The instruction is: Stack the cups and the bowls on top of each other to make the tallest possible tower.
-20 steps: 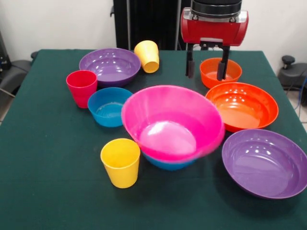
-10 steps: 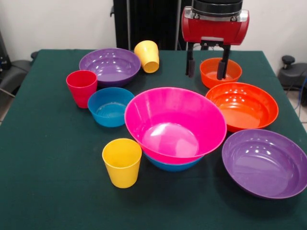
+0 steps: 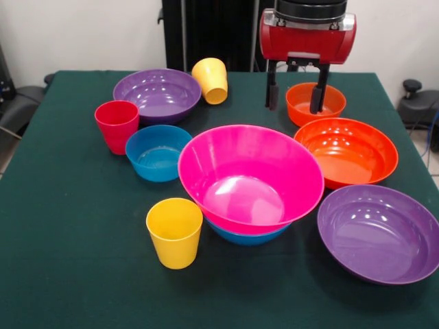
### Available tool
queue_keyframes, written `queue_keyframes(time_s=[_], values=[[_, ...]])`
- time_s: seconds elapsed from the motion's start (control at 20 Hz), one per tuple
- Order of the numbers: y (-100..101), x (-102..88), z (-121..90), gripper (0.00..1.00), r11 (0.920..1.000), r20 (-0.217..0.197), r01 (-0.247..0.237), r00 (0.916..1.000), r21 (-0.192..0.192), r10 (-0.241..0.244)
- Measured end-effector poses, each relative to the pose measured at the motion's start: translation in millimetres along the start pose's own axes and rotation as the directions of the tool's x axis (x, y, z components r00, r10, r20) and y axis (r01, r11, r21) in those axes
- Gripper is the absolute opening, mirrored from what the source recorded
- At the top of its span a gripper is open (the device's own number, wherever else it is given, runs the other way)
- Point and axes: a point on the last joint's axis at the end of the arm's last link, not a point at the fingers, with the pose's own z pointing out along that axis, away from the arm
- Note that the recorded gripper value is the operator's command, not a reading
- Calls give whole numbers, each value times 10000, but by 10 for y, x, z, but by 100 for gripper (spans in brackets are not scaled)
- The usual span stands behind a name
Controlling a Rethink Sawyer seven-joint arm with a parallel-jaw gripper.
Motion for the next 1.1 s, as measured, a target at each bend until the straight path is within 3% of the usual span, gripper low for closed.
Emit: queue_keyframes(time_s=[1.1], values=[[239, 106, 1, 100, 9992, -28, 404, 9992, -11, -404]])
